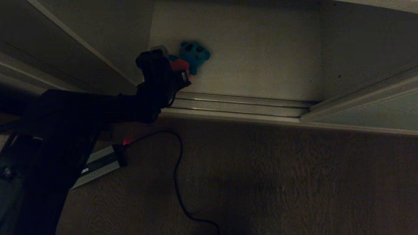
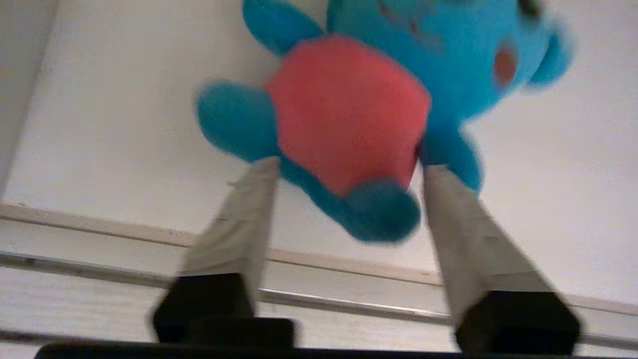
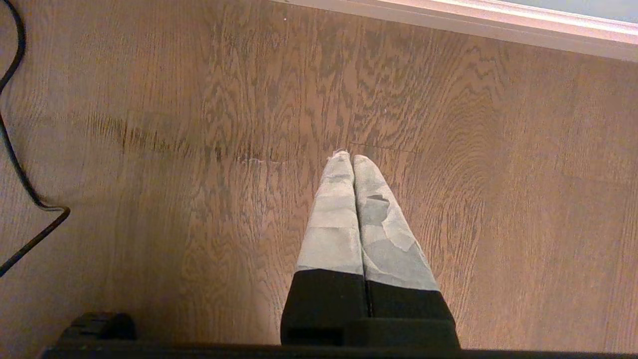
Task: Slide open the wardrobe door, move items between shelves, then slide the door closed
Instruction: Place the blue doll on the lower shelf
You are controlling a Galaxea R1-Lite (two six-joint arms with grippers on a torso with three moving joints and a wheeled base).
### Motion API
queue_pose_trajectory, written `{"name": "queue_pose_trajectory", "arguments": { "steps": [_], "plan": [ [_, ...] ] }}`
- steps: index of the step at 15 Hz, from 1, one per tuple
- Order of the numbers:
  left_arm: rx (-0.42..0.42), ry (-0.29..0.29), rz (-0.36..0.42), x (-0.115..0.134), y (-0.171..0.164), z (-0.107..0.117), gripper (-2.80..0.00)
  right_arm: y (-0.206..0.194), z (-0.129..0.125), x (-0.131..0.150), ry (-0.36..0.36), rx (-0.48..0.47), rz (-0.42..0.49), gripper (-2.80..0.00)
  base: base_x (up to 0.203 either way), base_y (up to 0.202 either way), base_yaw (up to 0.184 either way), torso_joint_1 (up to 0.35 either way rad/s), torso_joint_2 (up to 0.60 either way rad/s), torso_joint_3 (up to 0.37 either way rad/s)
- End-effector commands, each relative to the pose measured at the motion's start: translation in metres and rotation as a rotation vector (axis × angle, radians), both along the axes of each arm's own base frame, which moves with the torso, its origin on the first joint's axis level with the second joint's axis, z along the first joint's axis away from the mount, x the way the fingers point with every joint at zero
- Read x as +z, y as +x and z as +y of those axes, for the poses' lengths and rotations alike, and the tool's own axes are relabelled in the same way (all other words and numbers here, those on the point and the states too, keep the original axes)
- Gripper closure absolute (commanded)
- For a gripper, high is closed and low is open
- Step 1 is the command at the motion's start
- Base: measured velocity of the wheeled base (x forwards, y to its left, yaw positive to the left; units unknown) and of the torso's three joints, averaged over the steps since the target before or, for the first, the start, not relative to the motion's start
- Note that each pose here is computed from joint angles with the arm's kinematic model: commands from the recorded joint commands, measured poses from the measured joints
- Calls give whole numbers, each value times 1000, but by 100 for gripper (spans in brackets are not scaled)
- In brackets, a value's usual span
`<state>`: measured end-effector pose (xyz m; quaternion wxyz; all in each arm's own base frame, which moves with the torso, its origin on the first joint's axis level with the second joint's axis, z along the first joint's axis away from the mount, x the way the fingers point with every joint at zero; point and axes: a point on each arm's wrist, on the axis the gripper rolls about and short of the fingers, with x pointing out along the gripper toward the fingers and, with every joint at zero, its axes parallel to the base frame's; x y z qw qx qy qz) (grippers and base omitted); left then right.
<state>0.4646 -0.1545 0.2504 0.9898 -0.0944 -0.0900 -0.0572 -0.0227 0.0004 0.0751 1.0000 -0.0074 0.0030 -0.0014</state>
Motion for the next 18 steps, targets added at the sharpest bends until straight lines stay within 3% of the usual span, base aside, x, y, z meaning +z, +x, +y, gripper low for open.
{"name": "queue_pose_trajectory", "arguments": {
  "steps": [1, 5, 7, 8, 10, 14, 18],
  "plan": [
    [-26, -5, -16, 28, -16, 5, -280, 0, 0, -1, 0, 1, 3, 0, 0, 0, 0, 0, 0, 0],
    [-43, 1, 5, 57, -44, 11, -280, 0, 0, -1, 0, 1, 3, 0, 0, 0, 0, 0, 0, 0],
    [-71, 27, 66, 69, -69, 19, -280, 0, 0, -1, 0, 1, 3, 0, 0, 0, 0, 0, 0, 0],
    [-94, 46, 116, 71, -83, 23, 0, 0, 0, -1, 0, 1, 5, 0, 0, 0, 0, 0, 0, 0],
    [-130, 76, 201, 76, -112, 32, 0, 0, 0, -1, 0, 0, 3, 0, 0, 0, 0, 0, 0, 0],
    [-155, 75, 180, 106, -174, 54, 0, 0, 0, -1, 0, 1, 3, 0, 0, 0, 0, 0, 0, 0],
    [-159, 124, 315, 99, -223, 71, 0, 0, 0, -1, 0, 0, 3, 0, 0, 0, 0, 1, 1, 27]
  ]
}}
